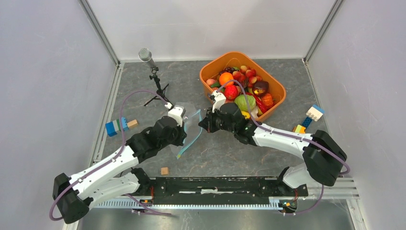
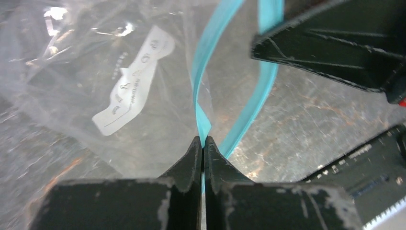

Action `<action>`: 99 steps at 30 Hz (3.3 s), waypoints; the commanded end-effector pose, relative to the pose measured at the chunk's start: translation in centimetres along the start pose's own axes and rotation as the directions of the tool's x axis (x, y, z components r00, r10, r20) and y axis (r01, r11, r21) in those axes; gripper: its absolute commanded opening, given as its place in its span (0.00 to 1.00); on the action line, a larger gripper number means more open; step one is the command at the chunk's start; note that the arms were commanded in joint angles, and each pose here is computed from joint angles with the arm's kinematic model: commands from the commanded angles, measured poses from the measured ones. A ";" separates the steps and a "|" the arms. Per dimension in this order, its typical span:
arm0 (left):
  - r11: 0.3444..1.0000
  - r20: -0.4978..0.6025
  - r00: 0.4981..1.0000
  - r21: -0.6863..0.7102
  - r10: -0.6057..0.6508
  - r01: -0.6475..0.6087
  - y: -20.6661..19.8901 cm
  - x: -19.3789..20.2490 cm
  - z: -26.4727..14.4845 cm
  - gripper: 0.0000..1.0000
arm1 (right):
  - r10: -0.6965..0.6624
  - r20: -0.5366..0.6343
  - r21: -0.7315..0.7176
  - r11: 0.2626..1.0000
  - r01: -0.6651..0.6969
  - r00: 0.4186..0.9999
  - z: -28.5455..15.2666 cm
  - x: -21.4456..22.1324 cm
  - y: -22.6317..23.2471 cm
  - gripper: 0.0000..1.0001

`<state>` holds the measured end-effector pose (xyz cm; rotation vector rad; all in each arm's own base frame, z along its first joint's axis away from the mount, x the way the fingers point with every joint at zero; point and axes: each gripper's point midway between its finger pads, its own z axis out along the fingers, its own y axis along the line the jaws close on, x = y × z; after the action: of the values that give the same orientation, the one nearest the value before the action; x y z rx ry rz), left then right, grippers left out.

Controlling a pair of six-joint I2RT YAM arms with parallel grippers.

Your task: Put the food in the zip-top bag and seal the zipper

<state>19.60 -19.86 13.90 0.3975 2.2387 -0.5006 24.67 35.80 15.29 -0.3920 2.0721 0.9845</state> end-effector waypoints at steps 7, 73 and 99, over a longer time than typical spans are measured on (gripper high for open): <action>0.931 0.154 0.970 -0.286 -0.187 0.225 3.5 -5.7 -3.9 0.02 | -0.265 -0.156 0.231 0.927 0.296 0.952 -1.0 -0.4 -4.8 0.04; 0.883 -0.032 0.982 -0.443 -0.187 0.154 5.4 -2.2 -4.8 0.02 | -0.253 -0.162 0.133 0.952 0.276 0.954 3.8 2.8 -1.0 0.05; 0.930 -0.043 0.974 -0.307 -0.224 0.201 3.1 -1.2 -1.7 0.02 | -0.319 0.179 0.442 0.871 0.214 0.931 -9.2 -12.0 -6.6 0.62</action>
<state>20.23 -16.20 14.27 -0.0175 2.4454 -0.2010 27.34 29.66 21.26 -0.4724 1.9244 0.5786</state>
